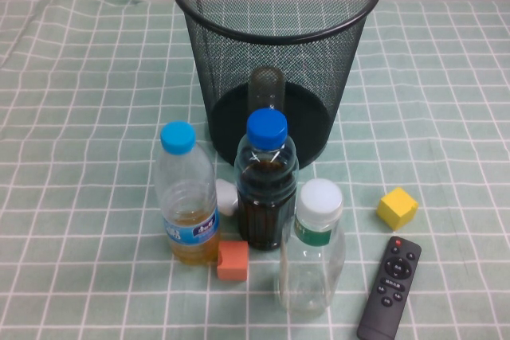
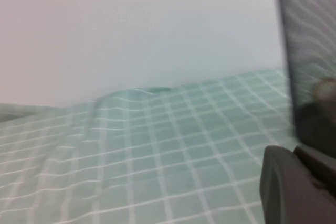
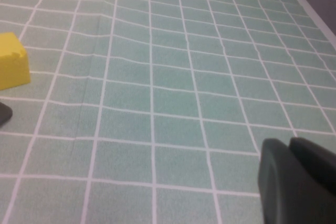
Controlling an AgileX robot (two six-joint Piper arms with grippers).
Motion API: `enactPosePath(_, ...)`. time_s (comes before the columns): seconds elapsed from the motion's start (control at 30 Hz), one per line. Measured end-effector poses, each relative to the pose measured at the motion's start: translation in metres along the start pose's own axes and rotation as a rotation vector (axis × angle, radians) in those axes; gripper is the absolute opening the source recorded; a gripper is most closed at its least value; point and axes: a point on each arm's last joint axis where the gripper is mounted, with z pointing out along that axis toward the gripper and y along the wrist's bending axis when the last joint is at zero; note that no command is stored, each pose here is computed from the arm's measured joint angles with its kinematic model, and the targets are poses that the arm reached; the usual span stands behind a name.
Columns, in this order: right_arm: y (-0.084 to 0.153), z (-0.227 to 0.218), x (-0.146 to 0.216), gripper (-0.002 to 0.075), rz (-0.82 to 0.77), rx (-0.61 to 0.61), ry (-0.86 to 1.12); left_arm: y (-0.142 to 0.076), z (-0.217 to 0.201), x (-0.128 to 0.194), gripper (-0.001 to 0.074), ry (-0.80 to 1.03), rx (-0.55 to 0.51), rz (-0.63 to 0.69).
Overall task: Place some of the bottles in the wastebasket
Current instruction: Pick up a bottle from the table with right arm
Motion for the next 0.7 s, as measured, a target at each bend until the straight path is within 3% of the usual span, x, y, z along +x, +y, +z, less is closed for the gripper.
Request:
enactPosePath(0.23, 0.0, 0.0, 0.0, -0.0008, 0.0, 0.0, 0.0, 0.006, 0.0, 0.022, -0.0002, -0.026, -0.16, -0.062)
enactPosePath(0.7, 0.0, 0.0, 0.0, -0.0008, 0.0, 0.0, 0.0, 0.002, -0.003, 0.056, -0.0003, 0.304, -0.133, -0.108)
